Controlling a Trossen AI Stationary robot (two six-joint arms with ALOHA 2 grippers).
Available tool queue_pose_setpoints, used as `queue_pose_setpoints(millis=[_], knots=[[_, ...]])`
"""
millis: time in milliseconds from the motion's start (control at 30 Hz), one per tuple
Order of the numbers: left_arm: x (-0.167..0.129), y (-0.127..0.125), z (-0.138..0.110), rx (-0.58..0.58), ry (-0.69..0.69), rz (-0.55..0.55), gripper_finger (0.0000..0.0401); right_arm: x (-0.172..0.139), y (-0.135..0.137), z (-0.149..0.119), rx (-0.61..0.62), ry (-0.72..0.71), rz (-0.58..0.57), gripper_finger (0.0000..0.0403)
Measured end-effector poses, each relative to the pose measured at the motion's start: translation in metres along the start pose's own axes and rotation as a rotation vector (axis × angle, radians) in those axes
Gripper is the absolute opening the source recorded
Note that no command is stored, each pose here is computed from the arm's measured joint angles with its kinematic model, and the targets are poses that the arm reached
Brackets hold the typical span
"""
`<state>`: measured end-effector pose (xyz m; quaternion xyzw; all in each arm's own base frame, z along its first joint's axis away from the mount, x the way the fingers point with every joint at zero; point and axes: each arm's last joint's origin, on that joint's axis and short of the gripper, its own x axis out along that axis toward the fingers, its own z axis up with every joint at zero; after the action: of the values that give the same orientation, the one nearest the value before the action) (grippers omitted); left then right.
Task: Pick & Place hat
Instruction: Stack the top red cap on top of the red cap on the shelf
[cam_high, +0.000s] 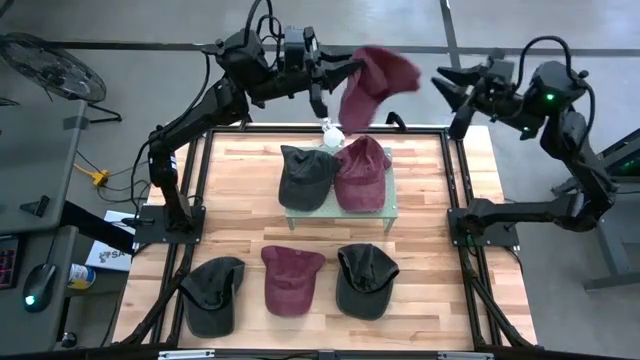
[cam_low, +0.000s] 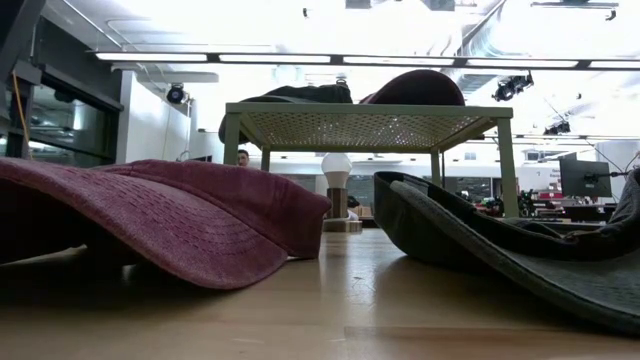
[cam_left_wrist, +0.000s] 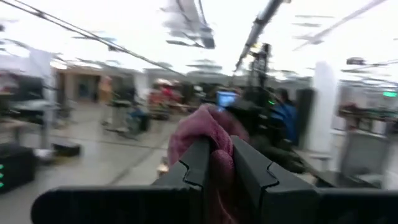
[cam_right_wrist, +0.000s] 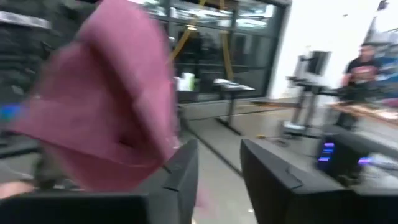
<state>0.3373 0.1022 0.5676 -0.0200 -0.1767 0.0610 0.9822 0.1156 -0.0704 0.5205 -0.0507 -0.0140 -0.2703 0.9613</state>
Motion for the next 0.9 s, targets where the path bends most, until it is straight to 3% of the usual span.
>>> queue_pose_setpoints(millis=[233,433,567,900], knots=[[0.006,0.008,-0.007,0.015,-0.024,0.203,0.0038,0.021,0.02,0.003,0.018,-0.058,0.159,0.0206],[0.011,0.014,-0.01,0.005,-0.102,0.356,0.0038,0.039,0.042,0.0,-0.069,-0.055,0.185,0.0228],[0.013,0.016,-0.01,-0.001,-0.151,0.417,0.0038,0.056,0.059,-0.005,-0.14,-0.035,0.163,0.0226],[0.022,0.02,-0.02,0.005,-0.179,0.45,0.0038,0.096,0.097,-0.011,-0.198,-0.069,-0.092,0.0225]])
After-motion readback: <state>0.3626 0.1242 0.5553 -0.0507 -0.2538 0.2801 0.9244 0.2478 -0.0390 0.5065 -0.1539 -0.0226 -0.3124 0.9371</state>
